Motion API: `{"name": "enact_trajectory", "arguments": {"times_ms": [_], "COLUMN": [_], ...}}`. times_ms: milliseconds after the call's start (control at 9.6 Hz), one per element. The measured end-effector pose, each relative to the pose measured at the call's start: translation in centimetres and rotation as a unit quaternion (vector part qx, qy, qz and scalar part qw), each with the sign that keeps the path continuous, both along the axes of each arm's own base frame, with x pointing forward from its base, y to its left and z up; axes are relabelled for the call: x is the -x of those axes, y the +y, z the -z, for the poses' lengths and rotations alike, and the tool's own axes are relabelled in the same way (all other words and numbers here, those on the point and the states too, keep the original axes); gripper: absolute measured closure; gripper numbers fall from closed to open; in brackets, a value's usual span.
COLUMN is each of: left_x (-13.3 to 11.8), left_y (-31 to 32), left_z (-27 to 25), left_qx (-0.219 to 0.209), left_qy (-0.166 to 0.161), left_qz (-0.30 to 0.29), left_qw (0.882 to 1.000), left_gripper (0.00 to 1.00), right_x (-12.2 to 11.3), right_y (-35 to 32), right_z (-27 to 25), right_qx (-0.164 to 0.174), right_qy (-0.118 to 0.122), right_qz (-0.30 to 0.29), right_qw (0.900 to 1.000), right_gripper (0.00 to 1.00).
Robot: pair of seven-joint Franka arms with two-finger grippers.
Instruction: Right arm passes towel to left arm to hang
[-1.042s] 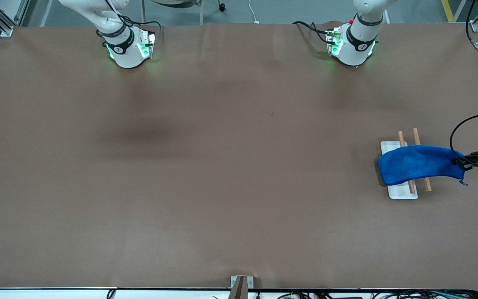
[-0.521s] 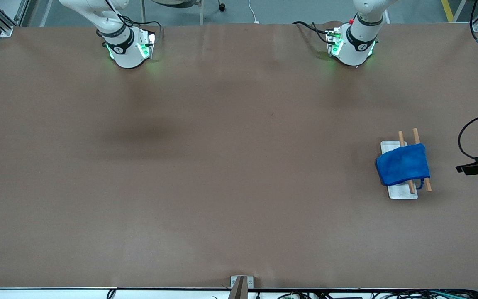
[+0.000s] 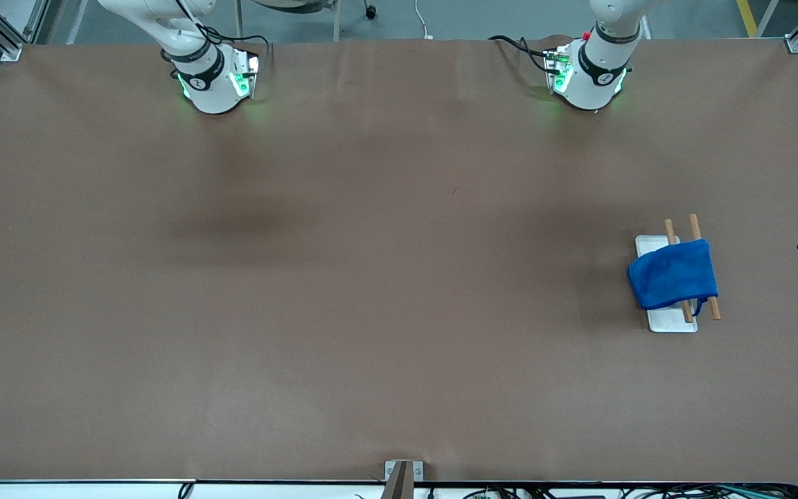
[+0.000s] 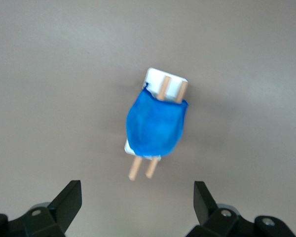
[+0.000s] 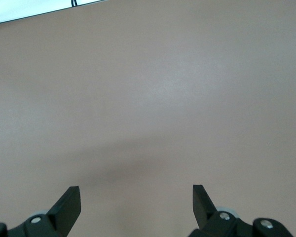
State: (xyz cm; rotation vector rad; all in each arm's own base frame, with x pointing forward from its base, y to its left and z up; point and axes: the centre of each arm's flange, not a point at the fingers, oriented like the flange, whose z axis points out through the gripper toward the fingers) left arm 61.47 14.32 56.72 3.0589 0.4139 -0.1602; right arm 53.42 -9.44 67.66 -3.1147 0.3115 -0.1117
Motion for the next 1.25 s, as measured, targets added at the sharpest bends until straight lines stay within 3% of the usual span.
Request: {"name": "enact_trajectory", "arguments": {"times_ms": [312,521,729,1250], "left_x": [2.5,5.3,6.6,6.6], "left_y": [-6.3,-11.2,-13.4,-18.7], "left_z": [-9.1,-12.9,-13.8,-11.3], "left_qx": [-0.016,-0.030,-0.034,-0.040], "left_qy": [-0.051,-0.058,-0.050,-0.019], "left_qz": [0.043,0.076,0.093,0.142], "left_qw": [0.998,0.995,0.994,0.989], "left_gripper": [0.00,0.00,0.00,0.00], "right_x": [0.0,0.0,0.0,0.0], "right_y": [0.0,0.0,0.0,0.0], "right_z": [0.0,0.0,0.0,0.0], "right_qx": [0.000,0.000,0.000,0.000], "right_qy": [0.001,0.001,0.001,0.001], "right_qz": [0.000,0.000,0.000,0.000], "right_qw": [1.000,1.000,1.000,1.000], "right_gripper": [0.00,0.00,0.00,0.00]}}
